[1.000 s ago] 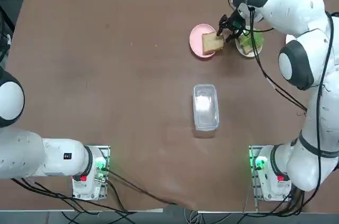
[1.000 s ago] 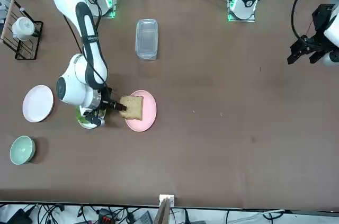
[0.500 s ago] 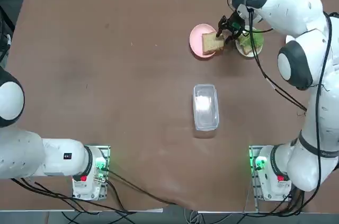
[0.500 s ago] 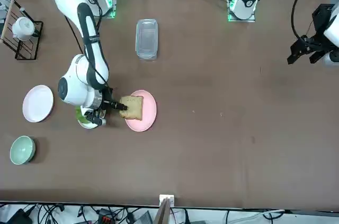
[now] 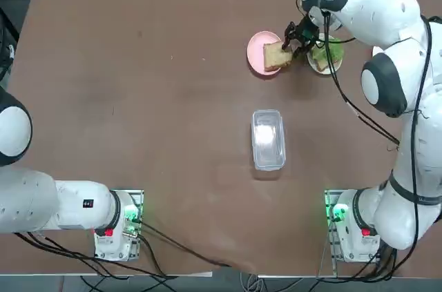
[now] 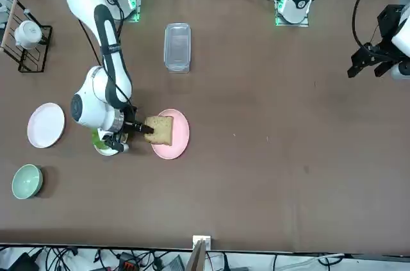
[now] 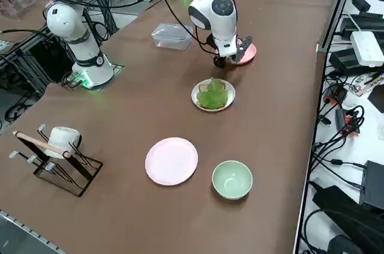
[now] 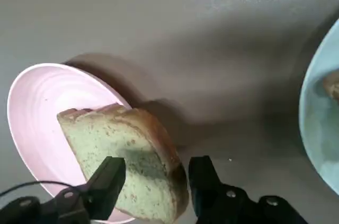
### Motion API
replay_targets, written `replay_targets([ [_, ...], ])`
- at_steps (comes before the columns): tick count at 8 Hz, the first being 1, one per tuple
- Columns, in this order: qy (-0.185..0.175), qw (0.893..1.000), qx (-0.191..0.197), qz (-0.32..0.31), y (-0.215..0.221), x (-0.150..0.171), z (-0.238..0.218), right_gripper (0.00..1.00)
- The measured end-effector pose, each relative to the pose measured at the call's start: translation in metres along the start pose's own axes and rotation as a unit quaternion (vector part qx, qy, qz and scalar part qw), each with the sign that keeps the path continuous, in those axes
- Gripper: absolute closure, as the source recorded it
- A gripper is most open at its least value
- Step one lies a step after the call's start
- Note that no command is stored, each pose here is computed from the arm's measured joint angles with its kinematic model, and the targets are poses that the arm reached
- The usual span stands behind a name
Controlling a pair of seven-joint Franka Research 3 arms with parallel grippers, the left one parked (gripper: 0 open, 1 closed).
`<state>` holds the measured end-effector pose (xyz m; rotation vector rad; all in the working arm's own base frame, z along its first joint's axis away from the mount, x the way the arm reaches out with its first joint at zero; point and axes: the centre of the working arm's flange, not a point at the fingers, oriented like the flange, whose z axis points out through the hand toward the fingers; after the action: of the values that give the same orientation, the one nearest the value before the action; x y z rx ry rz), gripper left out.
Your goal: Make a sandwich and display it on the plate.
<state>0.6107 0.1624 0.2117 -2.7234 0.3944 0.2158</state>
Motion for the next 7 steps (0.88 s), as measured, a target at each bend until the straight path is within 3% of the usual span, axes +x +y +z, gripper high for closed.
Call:
replay_targets([
  [2,0.0,1.0,0.0,-0.002,-0.002,-0.001,0.001,0.39],
  [3,-0.001,1.0,-0.001,-0.002,-0.002,-0.001,0.001,0.52],
  [4,-0.001,1.0,-0.001,-0.003,-0.004,-0.002,0.002,0.57],
  [6,0.001,1.0,0.001,-0.008,-0.008,-0.003,-0.001,0.89],
  [7,0.004,1.0,0.006,-0.011,-0.013,-0.003,-0.007,0.91],
])
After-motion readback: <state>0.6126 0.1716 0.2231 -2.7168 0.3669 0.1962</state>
